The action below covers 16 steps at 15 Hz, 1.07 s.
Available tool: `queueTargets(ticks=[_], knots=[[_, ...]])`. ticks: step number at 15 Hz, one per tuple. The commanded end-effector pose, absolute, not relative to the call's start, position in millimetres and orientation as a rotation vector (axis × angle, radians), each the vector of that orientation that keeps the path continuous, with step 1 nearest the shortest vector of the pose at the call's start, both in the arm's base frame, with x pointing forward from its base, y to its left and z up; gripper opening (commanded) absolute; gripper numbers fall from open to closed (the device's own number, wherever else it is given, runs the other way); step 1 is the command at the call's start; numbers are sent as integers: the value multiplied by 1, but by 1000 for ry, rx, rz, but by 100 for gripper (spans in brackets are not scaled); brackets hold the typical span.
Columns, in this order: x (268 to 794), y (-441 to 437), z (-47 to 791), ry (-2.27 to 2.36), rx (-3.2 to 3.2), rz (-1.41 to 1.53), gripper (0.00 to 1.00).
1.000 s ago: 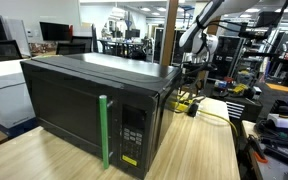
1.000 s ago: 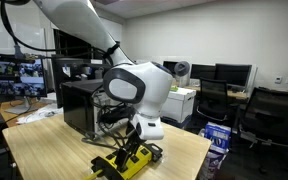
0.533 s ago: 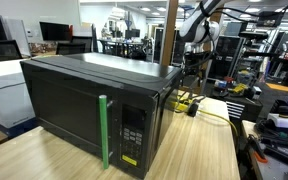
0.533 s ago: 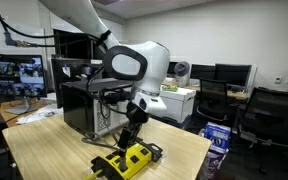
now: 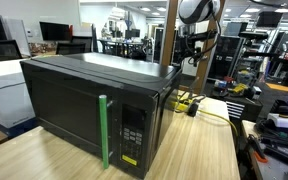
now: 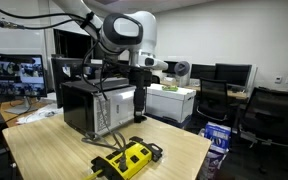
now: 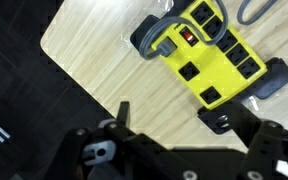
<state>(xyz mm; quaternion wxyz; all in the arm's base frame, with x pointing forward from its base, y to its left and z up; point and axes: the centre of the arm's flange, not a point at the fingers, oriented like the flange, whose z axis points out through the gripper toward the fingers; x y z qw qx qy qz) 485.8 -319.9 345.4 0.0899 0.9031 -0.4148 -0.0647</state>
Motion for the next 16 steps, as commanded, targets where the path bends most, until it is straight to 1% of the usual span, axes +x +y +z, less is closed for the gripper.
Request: queueTargets(ticks=[1, 3, 5, 9, 10, 13, 14, 16], knots=[[485, -270, 387, -966, 2782, -160, 100], [489, -231, 411, -801, 2834, -127, 100], [480, -196, 434, -649, 2883, -85, 100], [450, -151, 473, -321, 2973, -56, 100], [436, -138, 487, -181, 2995, -41, 100], [433, -126, 480, 85, 3007, -55, 100], [446, -135, 484, -63, 2992, -38, 100], [445, -133, 484, -48, 2992, -39, 100]])
